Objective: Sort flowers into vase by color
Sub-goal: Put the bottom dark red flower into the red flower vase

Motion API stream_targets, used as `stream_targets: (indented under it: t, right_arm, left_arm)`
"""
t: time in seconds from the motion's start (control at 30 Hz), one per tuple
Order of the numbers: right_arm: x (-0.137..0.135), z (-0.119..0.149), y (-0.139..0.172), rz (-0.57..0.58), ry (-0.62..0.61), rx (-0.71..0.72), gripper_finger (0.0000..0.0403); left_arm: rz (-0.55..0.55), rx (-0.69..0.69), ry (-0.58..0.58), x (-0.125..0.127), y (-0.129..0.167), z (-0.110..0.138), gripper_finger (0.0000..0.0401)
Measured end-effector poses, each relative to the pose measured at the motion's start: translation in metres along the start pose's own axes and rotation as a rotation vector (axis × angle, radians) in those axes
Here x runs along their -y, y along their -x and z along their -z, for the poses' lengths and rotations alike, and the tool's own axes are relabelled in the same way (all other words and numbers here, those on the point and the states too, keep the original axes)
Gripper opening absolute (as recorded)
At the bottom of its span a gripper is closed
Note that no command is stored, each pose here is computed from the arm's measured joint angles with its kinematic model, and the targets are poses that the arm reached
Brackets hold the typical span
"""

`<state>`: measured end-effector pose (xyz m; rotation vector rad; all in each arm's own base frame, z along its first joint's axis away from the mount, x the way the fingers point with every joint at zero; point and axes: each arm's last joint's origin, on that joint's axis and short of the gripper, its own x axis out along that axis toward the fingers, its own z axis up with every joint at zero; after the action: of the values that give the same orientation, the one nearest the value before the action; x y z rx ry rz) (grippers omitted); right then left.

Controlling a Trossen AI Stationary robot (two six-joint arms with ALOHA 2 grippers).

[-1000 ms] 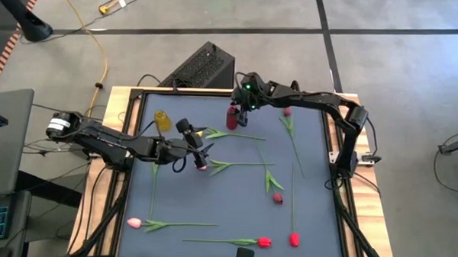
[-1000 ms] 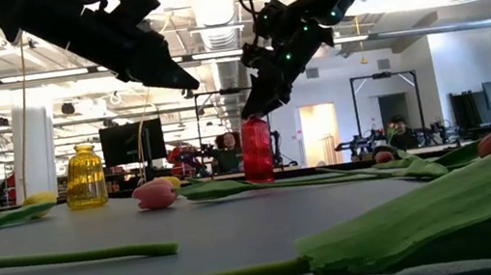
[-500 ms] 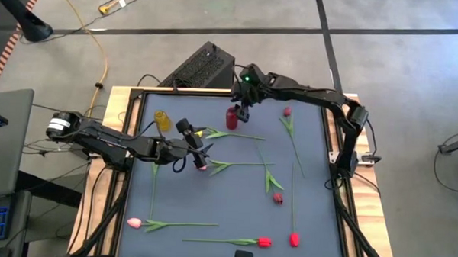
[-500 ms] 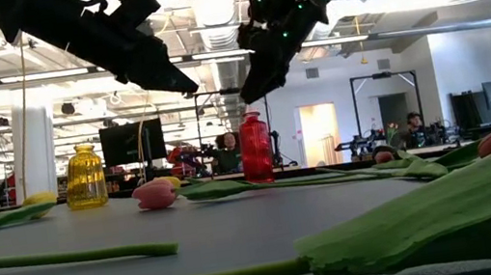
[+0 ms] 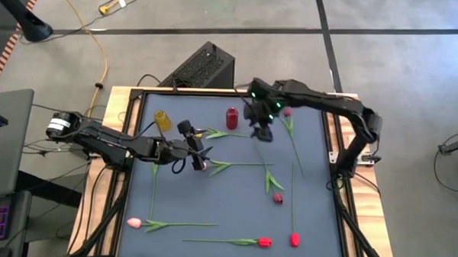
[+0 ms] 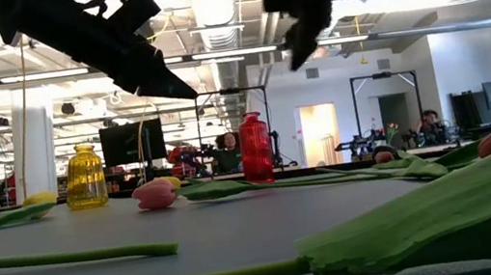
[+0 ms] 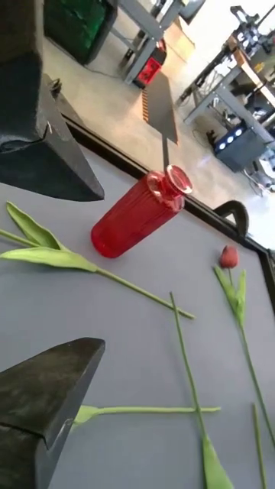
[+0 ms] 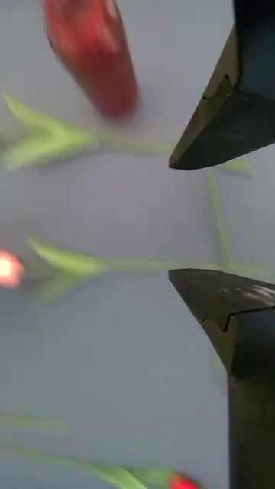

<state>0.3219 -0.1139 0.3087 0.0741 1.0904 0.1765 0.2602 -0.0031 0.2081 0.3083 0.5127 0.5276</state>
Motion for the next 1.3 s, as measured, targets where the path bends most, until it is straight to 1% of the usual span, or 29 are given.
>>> stream_targets:
  t: [0.17,0.3,0.37,0.47,0.57,0.63,0.7,0.8,0.87,0.97,1.07,1.2,1.3]
  right_arm:
    - [-0.041,0.032,-0.006,-0.062,0.053,-0.083,0.0250]
    - [-0.060,0.057,-0.021,-0.023,0.079,-0.174,0.0250]
    - [-0.064,0.066,-0.031,-0.013,0.168,-0.225,0.0250]
    - [-0.066,0.075,-0.041,-0.034,0.377,-0.279,0.0250]
    - [-0.069,0.083,-0.054,-0.081,0.579,-0.304,0.0250]
    - [-0.071,0.084,-0.061,-0.108,0.720,-0.319,0.0250]
    - [-0.073,0.084,-0.070,-0.111,0.860,-0.346,0.0250]
    - [-0.076,0.083,-0.089,-0.116,1.037,-0.420,0.0250]
    - [-0.078,0.083,-0.102,-0.111,1.114,-0.476,0.0250]
    - [-0.084,0.086,-0.122,-0.114,1.219,-0.597,0.0247]
    - [-0.092,0.088,-0.140,-0.087,1.279,-0.696,0.0234]
    - [-0.103,0.090,-0.154,-0.101,1.325,-0.720,0.0209]
    - [-0.110,0.089,-0.155,-0.051,1.367,-0.744,0.0195]
  left_arm:
    - [0.029,0.004,-0.002,0.001,0.000,0.000,0.0295]
    - [0.039,0.021,-0.012,0.000,-0.001,-0.002,0.0295]
    - [0.033,0.040,-0.014,-0.001,-0.001,-0.004,0.0295]
    - [0.039,0.068,0.006,-0.003,-0.002,-0.007,0.0295]
    - [0.059,0.076,0.015,-0.005,-0.004,-0.007,0.0295]
    - [0.059,0.075,0.018,-0.007,-0.005,-0.007,0.0295]
    - [0.052,0.071,0.020,-0.009,-0.006,-0.007,0.0295]
    - [0.041,0.066,0.025,-0.012,-0.008,-0.006,0.0295]
    - [0.034,0.063,0.029,-0.014,-0.010,-0.006,0.0295]
    - [0.055,0.070,0.037,-0.016,-0.011,-0.006,0.0295]
    - [0.084,0.086,0.035,-0.018,-0.013,-0.007,0.0295]
    - [0.084,0.088,0.024,-0.021,-0.015,-0.006,0.0295]
    - [0.069,0.085,0.026,-0.025,-0.017,-0.006,0.0295]
